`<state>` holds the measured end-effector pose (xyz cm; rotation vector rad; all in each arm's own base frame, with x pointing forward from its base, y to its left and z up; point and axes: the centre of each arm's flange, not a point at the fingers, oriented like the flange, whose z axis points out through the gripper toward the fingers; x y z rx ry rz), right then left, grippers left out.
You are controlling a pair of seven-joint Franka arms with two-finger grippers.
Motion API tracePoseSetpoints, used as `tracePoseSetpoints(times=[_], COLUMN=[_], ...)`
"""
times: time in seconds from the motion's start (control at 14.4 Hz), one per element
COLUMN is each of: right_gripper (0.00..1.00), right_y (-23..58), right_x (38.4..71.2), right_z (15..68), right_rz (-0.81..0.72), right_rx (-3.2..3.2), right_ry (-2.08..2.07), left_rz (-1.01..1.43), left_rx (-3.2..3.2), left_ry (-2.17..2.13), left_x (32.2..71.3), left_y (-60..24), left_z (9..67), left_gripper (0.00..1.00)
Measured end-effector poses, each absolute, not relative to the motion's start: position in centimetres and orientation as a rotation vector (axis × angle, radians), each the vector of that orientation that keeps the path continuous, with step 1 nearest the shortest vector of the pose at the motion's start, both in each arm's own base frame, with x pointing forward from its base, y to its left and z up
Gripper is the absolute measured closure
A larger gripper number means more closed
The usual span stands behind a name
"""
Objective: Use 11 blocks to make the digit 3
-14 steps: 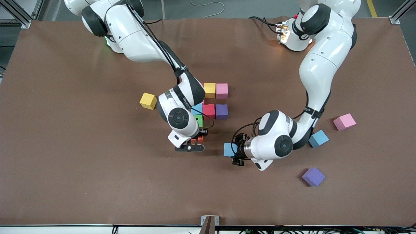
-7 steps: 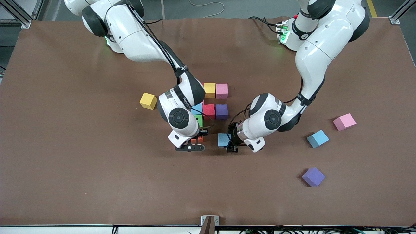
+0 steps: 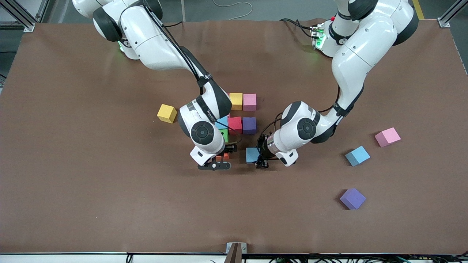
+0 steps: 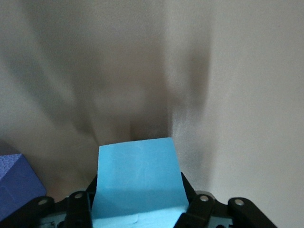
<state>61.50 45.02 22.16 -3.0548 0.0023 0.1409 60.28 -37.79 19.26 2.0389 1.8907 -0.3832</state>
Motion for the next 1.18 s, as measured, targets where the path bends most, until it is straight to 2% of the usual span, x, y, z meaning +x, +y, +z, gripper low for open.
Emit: tracePoseSetpoints(times=[0.35,0.62,0.83,1.18], right_gripper=[0.0,0.0,0.0,0.0], right_y=[45.3,43.0,37.8,26.0], right_x=[61.7,63.2,65.4,68.1], right_z=[24.1,29.1,33.2,38.4], right_rz=[0.155,0.129,0.15,0.271], right_rx=[-3.055,-3.049,-3.065,-3.091], right_ry=[-0.008,0.035,0.118,-0.044], left_rz=[-0.393,-0.391,-0.385,-0.382], left_rx=[1.981,1.978,1.968,1.958], left_ry=[1.88,1.869,1.857,1.828], left_x=[59.3,58.6,58.3,57.4], left_y=[-39.8,-40.4,-40.7,-42.1], left_z=[20.1,19.7,19.6,19.1], left_gripper=[0.38,0.38,0.38,0.38])
